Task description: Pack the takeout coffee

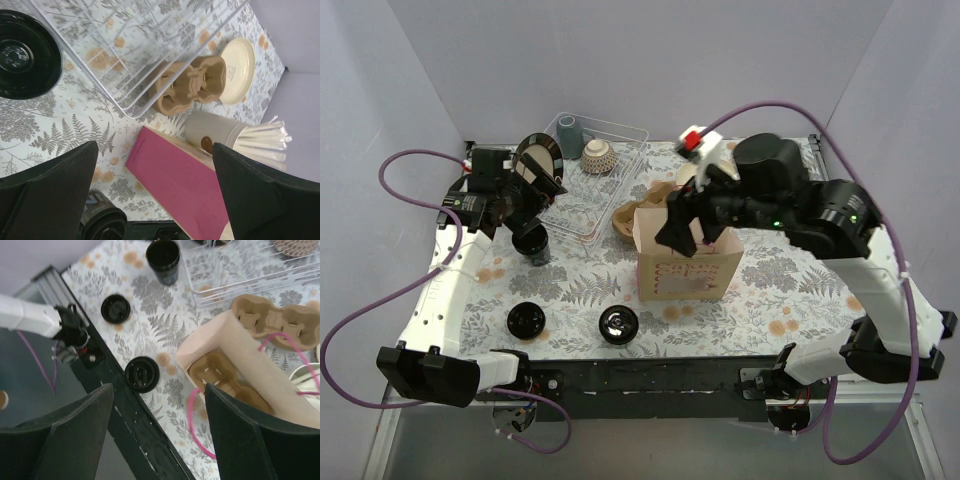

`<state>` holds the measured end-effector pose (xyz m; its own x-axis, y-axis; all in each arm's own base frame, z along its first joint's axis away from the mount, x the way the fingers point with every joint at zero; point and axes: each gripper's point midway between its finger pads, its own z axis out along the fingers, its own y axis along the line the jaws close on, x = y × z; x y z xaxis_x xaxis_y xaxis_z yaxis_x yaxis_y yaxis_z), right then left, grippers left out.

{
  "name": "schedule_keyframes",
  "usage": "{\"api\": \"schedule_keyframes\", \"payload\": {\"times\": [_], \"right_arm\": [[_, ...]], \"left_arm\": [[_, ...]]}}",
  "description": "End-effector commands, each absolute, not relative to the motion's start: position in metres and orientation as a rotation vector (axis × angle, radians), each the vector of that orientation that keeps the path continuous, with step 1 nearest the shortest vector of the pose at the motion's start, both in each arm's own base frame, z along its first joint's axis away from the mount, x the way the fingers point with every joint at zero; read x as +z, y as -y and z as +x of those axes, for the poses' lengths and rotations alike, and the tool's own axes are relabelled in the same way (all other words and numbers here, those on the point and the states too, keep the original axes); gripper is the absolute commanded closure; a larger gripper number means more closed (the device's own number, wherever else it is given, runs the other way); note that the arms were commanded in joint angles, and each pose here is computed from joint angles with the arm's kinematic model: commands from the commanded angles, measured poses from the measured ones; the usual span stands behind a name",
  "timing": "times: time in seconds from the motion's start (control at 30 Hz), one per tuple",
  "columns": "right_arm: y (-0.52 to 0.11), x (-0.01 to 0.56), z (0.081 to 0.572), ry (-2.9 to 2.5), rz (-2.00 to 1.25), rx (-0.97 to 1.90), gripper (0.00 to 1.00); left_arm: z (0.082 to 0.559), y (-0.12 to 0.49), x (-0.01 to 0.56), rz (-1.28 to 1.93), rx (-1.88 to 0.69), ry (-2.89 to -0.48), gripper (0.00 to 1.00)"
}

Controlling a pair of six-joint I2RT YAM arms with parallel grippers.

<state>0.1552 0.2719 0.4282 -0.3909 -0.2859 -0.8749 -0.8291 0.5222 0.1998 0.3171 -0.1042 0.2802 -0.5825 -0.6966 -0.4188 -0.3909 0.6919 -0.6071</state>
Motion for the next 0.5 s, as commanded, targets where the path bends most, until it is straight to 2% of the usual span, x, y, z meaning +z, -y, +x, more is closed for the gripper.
{"api": "schedule_keyframes", "payload": {"times": [0.0, 0.17, 0.23, 0.27, 0.43, 0.47], "right_arm": [[-0.304, 0.423, 0.124, -1.889, -1.111, 0.711, 0.16], [-0.344, 0.380, 0.102, -1.945, -1.277, 0.697, 0.12], [-0.351, 0.361, 0.096, -1.966, -1.319, 0.684, 0.10], [-0.351, 0.335, 0.090, -2.009, -1.374, 0.649, 0.01], [-0.362, 0.289, 0.090, -2.064, -1.419, 0.567, 0.02], [-0.365, 0.285, 0.093, -2.077, -1.404, 0.554, 0.04]], "left_arm": [[0.303, 0.085, 0.286, -0.857, -0.700, -2.239, 0.02], [0.285, 0.049, 0.261, -0.955, -0.426, -2.284, 0.02], [0.281, 0.048, 0.260, -0.998, -0.415, -2.285, 0.02], [0.280, 0.042, 0.262, -1.015, -0.384, -2.261, 0.02], [0.278, 0.037, 0.266, -1.040, -0.377, -2.233, 0.02], [0.275, 0.038, 0.259, -1.047, -0.370, -2.255, 0.02]]}}
